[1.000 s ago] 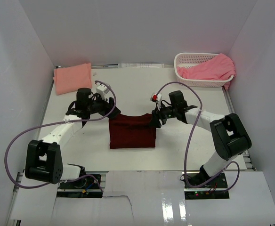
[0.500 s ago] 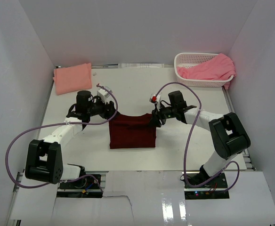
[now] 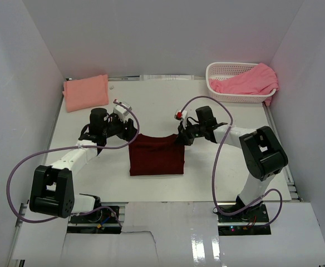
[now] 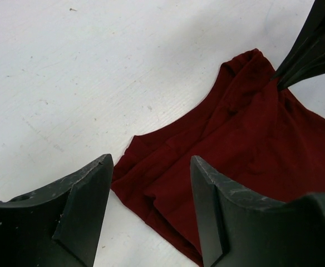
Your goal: Fold and stack the t-shirts
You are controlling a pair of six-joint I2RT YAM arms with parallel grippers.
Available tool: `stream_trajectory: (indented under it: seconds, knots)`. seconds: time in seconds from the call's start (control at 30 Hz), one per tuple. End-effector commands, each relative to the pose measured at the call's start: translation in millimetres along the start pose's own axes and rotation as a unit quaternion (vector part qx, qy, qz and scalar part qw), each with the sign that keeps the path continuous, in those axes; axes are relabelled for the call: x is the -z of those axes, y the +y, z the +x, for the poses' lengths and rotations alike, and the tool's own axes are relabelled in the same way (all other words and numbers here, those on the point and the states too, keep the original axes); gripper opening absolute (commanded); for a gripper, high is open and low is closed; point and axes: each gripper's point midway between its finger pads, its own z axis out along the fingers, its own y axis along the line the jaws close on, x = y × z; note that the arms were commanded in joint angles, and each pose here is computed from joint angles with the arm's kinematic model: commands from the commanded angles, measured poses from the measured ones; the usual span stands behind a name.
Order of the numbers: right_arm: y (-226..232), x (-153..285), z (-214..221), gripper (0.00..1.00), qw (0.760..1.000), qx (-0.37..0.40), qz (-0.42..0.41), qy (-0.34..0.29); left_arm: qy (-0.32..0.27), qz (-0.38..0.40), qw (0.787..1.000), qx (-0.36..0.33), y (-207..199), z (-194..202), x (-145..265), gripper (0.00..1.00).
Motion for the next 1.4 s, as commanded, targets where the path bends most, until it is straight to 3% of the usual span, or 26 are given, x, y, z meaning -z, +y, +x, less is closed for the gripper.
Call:
stream_trajectory:
  seconds: [0.0,0.3,0.37,0.63,0.7,0.9,1.17,1.37]
  knots:
    - [-9.8,-1.3,-31.3,0.08,0.999,0.021,0.003,-0.033,-0.02,-0.007,0.999,-0.025,0.6,-10.0,7.7,0.68]
    - [-14.8,-8.3,-52.8,0.08,0.999,-0.015,-0.031,-0.025,-0.018,-0.003,0.999,-0.034,-2.2,-3.5,9.3,0.59]
    - [-14.7,-12.8,-40.1,0.08,0.997,-0.054,-0.046,0.002,-0.014,0.0,0.999,-0.033,-3.2,-0.2,8.9,0.58]
    - [-27.6,-26.2,-35.1,0.08,0.995,-0.079,-0.061,0.024,-0.005,0.0,1.0,-0.031,-4.4,13.0,7.7,0.57]
    - [-28.2,-27.3,-33.0,0.08,0.994,-0.081,-0.063,0.025,0.0,0.003,1.0,-0.03,-4.6,18.3,6.4,0.52]
    - [-33.2,-29.9,-29.2,0.08,0.994,-0.087,-0.068,0.024,0.003,0.028,0.999,-0.028,-14.4,33.2,4.1,0.6]
    - [-35.3,-28.7,-34.8,0.08,0.993,-0.087,-0.077,0.015,0.029,0.056,0.998,-0.011,-23.9,54.8,1.5,0.63]
    - [-34.3,-25.8,-35.6,0.08,0.993,-0.088,-0.083,0.01,0.05,0.048,0.998,-0.002,-19.8,66.4,-0.1,0.54]
